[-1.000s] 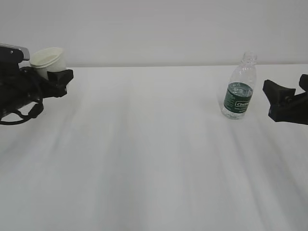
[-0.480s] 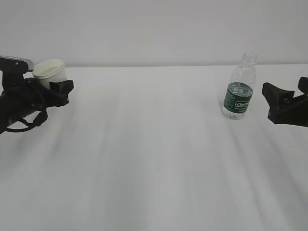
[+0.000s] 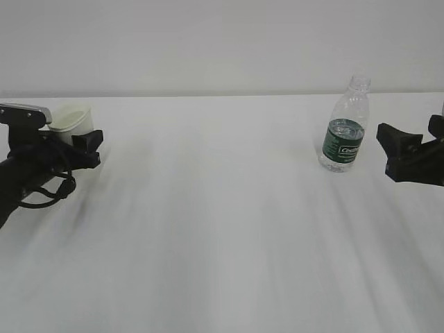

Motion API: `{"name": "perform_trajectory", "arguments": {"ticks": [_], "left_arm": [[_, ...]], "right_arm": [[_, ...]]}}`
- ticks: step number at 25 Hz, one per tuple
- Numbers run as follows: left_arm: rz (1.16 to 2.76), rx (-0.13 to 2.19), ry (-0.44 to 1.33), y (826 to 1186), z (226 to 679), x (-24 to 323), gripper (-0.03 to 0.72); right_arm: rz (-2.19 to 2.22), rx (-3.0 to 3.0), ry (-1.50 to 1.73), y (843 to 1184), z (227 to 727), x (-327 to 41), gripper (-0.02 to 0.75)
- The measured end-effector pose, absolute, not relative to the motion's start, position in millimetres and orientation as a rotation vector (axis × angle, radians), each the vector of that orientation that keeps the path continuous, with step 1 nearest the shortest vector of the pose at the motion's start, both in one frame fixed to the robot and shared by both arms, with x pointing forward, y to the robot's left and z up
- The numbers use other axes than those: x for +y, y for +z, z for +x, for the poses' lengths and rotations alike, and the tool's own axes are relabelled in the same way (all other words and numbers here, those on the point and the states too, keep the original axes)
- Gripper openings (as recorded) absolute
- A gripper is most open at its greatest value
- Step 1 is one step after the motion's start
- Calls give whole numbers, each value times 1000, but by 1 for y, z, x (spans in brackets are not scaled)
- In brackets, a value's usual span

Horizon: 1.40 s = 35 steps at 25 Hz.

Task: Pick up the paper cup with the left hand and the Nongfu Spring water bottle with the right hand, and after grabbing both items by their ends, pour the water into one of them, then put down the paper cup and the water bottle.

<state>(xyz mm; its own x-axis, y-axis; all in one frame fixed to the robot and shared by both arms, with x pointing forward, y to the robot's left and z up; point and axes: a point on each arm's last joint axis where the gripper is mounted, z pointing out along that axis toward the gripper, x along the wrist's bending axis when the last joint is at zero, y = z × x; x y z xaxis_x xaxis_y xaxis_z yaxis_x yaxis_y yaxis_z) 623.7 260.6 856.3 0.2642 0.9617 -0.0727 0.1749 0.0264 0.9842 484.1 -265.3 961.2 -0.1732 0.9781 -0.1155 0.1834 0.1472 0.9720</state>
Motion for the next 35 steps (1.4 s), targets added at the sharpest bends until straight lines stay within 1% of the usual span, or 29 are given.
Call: {"name": "perform_trajectory", "arguments": {"ticks": [10,22,24,28,30,35], "left_arm": [[1434,1213,872,827,621,263,410],[1407,1184,897,820,628,263,414],[1408,1183,898,820,628,263,436],[1415,1192,895,818,628,263,525],[1415,1192,895,818,628,263,556],[1410,1196,900,821,628,264,573]], "right_arm": [[1162,1556,1121,960,484,-264,593],[1163,1611,1099,956,483,-263,593],[1163,1611,1098,956,483,-263,593],[1164,1613,1097,956,482,-263,592],[1164,1613,1097,956,482,-263,592],[1164,1613,1097,956,482,-263,592]]}}
